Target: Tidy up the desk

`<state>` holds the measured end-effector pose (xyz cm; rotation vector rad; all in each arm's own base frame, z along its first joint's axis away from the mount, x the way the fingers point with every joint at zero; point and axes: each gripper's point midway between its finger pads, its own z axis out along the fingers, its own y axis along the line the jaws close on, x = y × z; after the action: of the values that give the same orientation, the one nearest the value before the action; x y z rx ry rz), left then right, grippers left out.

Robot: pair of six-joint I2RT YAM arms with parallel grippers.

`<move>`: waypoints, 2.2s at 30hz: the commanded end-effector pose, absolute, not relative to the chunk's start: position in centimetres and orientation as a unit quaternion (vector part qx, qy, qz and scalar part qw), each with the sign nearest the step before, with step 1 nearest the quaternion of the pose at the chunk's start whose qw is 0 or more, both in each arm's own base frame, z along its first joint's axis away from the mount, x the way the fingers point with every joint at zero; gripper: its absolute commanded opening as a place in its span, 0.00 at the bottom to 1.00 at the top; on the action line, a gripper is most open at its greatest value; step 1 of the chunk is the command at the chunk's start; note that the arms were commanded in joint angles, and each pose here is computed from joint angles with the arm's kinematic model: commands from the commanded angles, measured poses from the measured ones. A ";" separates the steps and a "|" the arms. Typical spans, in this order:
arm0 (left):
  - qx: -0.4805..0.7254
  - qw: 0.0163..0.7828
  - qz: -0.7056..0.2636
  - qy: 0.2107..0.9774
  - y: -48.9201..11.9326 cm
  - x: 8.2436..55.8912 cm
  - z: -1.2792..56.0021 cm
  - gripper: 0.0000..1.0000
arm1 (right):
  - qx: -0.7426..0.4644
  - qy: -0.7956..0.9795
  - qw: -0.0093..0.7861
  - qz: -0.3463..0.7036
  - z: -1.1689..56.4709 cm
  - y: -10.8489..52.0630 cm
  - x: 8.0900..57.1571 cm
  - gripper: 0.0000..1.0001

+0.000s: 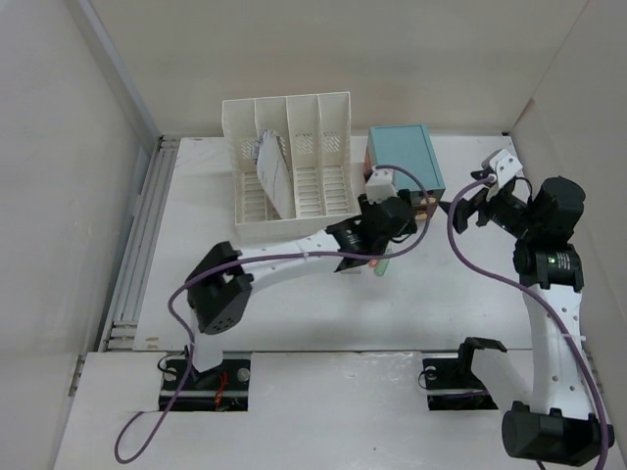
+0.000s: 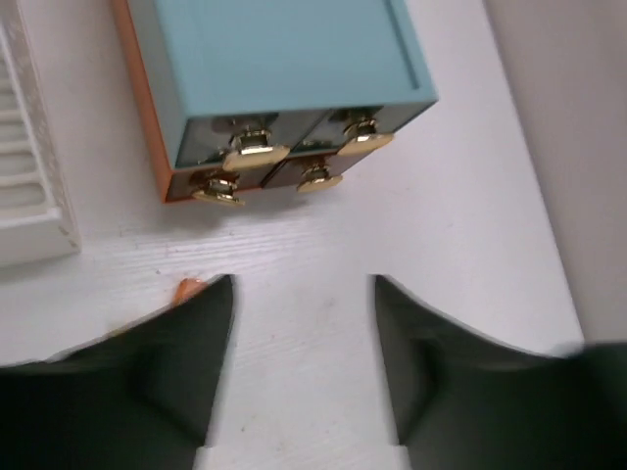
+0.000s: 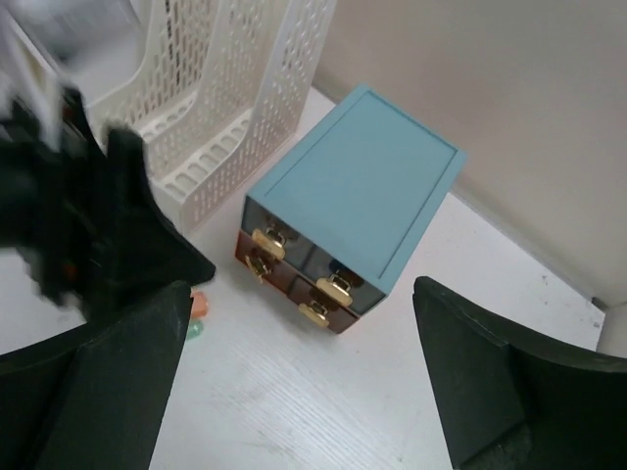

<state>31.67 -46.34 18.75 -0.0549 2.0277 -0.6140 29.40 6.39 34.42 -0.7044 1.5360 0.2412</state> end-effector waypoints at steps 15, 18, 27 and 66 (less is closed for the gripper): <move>-0.071 0.562 -0.325 0.757 -23.7 21.9 26.2 0.00 | -0.521 0.641 0.545 0.145 19.1 8.7 29.9 0.59; -0.080 0.558 -0.325 0.759 -22.0 21.2 24.9 0.60 | -0.545 0.630 0.530 0.161 17.5 10.3 30.1 0.59; -0.070 0.548 -0.312 0.773 -21.1 20.6 23.1 0.82 | -0.582 0.634 0.486 0.154 11.8 15.0 33.2 0.63; -0.068 0.551 -0.367 0.746 -20.5 19.3 25.8 0.83 | -0.272 0.851 0.449 0.016 9.6 12.9 41.9 0.50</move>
<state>19.20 -20.46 23.22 -0.1366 1.8149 -0.8194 39.62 12.61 7.34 -0.7599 2.1665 0.0351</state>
